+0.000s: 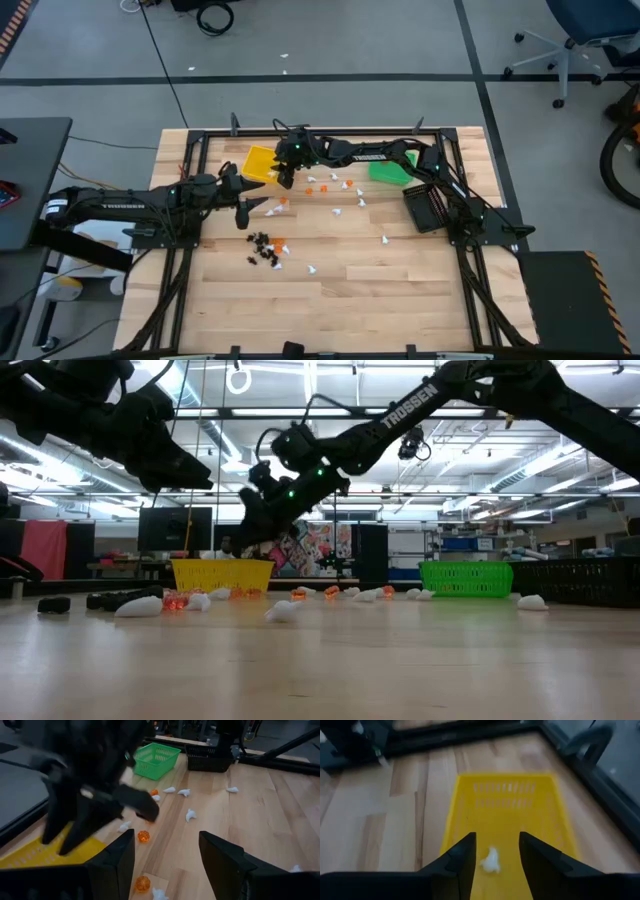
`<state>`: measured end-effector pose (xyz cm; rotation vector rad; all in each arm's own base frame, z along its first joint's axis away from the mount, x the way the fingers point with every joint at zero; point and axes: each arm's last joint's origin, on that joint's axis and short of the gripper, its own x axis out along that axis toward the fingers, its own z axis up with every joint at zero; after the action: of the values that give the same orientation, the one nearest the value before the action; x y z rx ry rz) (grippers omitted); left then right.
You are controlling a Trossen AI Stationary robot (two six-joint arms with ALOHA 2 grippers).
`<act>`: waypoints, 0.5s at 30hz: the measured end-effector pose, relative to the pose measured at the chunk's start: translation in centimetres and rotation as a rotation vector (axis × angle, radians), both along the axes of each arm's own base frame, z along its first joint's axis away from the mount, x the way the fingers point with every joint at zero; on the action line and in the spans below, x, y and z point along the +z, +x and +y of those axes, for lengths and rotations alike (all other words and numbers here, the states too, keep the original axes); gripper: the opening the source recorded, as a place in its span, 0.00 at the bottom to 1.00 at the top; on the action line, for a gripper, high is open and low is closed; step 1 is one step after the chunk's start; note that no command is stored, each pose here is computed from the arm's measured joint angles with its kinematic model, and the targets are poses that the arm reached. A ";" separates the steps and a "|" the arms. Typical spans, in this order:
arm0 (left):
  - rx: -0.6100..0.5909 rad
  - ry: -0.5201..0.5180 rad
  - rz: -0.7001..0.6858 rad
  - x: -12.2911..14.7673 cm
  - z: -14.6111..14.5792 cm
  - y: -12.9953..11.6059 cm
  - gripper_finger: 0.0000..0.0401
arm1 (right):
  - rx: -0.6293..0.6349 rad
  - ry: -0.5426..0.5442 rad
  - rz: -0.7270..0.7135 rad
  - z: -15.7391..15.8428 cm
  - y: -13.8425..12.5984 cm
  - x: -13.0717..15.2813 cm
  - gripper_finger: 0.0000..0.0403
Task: Sort Halloween decoration
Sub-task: Put the white ghost toy into the yellow bin
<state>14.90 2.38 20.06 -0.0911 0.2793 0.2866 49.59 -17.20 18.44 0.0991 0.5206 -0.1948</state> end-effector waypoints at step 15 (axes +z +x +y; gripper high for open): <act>-0.005 0.031 -0.094 -3.3 -0.1 -0.7 0.49 | 0.030 -0.152 0.160 6.3 -3.3 6.0 0.38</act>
<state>14.19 2.30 16.77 -0.0729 0.1816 0.2812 46.30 -10.92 24.41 -0.0730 0.6647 -0.2136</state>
